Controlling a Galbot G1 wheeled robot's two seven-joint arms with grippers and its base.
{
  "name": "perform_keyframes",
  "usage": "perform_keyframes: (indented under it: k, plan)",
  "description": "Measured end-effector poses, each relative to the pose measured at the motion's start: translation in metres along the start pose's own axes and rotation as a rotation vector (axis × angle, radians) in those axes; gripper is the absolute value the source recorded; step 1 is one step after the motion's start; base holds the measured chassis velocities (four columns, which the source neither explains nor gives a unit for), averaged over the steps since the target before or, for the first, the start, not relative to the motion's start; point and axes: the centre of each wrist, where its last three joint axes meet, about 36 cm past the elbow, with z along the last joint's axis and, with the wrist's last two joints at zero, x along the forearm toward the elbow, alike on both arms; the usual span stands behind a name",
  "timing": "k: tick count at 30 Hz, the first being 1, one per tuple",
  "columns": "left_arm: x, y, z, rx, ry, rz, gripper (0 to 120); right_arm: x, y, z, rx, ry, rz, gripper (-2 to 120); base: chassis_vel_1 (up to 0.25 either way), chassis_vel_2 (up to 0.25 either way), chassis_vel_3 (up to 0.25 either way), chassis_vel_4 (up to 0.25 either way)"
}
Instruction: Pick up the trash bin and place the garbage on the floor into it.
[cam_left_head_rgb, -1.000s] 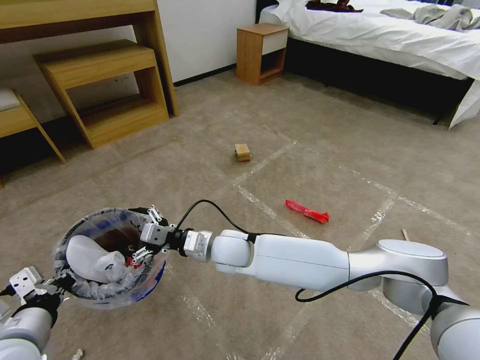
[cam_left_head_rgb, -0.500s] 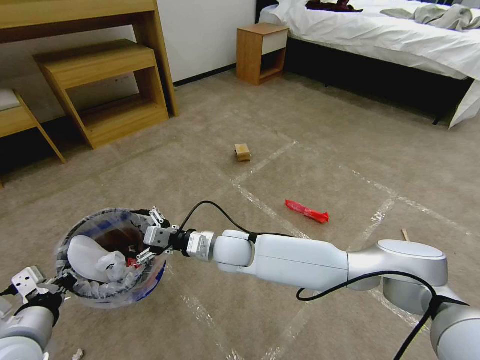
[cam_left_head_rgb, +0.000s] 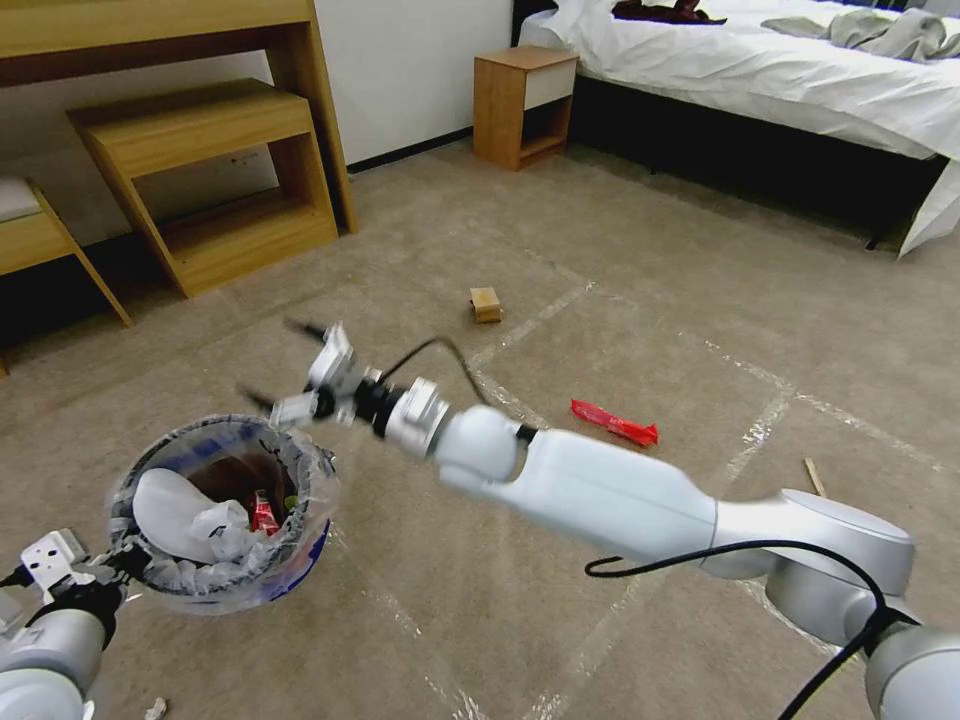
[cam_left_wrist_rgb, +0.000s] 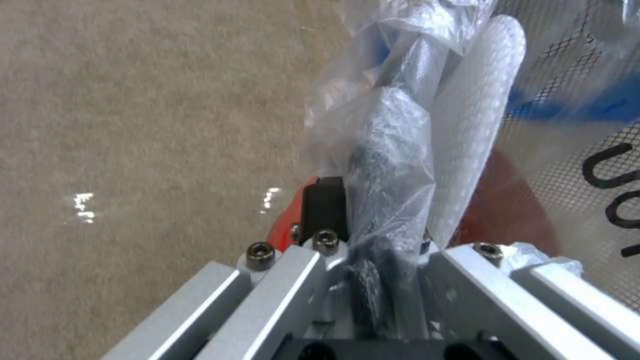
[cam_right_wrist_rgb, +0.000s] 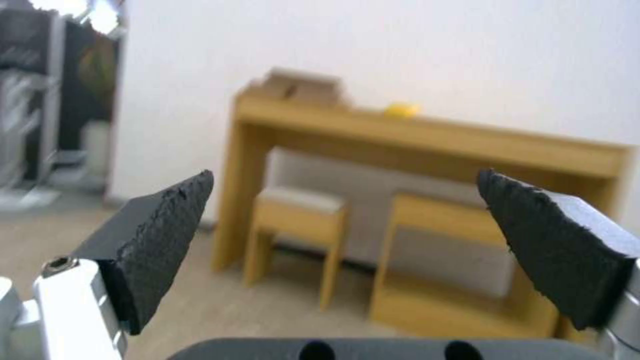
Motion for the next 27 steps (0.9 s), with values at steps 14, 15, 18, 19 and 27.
perform_keyframes:
  k: [14, 15, 18, 19, 27]
  plan:
    - [0.006, 0.000, -0.003, -0.040, -0.029, -0.008, 0, 0.120, -0.095, -0.068, -0.038, -0.081, 0.376, 100, 0.000, 0.000, 0.000, 0.000]
    - [0.006, 0.000, -0.002, -0.045, -0.034, -0.011, 0, 0.131, -0.097, -0.073, -0.035, -0.088, 0.406, 100, 0.000, 0.000, 0.000, 0.000]
    - [0.006, 0.001, -0.002, -0.067, -0.069, -0.021, 0, 0.169, -0.101, -0.087, -0.015, -0.104, 0.500, 100, 0.000, 0.000, 0.000, 0.000]
    - [0.006, 0.001, -0.002, -0.067, -0.069, -0.021, 0, 0.169, -0.101, -0.087, -0.015, -0.104, 0.500, 100, 0.000, 0.000, 0.000, 0.000]
    - [0.025, 0.003, -0.003, -0.093, -0.104, -0.034, 0, 0.247, -0.089, -0.107, 0.052, -0.109, 0.700, 100, 0.000, 0.000, 0.000, 0.000]
